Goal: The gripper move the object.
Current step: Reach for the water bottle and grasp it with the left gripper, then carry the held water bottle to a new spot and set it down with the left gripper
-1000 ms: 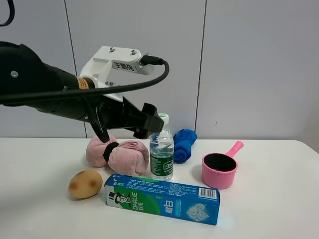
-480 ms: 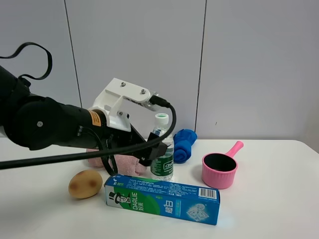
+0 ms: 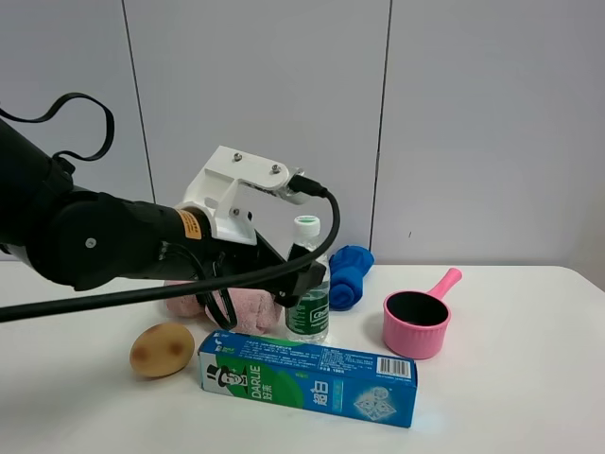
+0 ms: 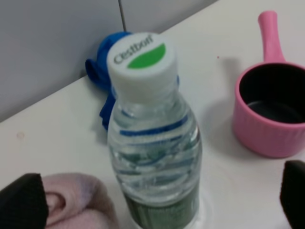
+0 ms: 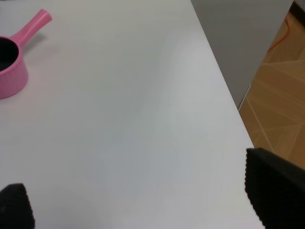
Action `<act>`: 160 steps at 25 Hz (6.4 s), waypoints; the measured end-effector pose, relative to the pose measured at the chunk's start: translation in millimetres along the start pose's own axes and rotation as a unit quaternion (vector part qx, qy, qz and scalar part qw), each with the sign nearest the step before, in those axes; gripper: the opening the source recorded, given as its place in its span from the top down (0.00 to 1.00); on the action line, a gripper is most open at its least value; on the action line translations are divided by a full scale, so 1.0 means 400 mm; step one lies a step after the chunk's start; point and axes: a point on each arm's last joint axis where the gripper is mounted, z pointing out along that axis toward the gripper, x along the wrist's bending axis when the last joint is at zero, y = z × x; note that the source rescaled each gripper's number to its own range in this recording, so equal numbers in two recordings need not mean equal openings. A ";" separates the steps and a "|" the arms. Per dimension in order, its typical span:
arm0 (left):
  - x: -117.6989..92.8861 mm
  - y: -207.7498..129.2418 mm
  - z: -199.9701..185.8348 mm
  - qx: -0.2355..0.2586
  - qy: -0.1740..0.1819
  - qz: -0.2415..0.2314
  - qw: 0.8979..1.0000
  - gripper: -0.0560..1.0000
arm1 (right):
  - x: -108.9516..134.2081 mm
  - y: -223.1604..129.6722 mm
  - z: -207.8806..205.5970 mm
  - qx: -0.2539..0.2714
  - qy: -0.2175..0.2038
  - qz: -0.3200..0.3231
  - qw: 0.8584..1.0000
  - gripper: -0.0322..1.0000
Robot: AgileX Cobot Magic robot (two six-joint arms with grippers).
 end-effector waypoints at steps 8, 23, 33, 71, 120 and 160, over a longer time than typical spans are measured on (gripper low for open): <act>-0.011 0.014 0.066 -0.001 -0.012 0.015 1.000 0.00 | 0.000 0.000 0.000 0.000 0.000 0.000 1.000 0.00; -0.023 0.004 0.172 0.009 -0.022 0.029 0.999 0.00 | 0.000 0.000 0.000 0.000 0.000 0.000 1.000 0.00; -0.028 -0.054 0.212 0.032 -0.025 0.029 0.999 0.00 | 0.000 0.000 0.000 0.000 0.000 0.000 1.000 0.00; -0.020 0.103 0.130 -0.024 -0.027 0.038 0.999 0.94 | 0.000 0.000 0.000 0.000 0.000 0.000 1.000 0.00; 0.446 -0.113 -0.102 0.058 0.182 -0.167 0.967 0.94 | 0.000 0.000 0.000 0.000 0.000 0.000 1.000 0.00; 0.423 -0.194 -0.074 0.021 0.159 -0.221 0.962 0.02 | 0.000 0.000 0.000 0.000 0.000 0.000 1.000 0.00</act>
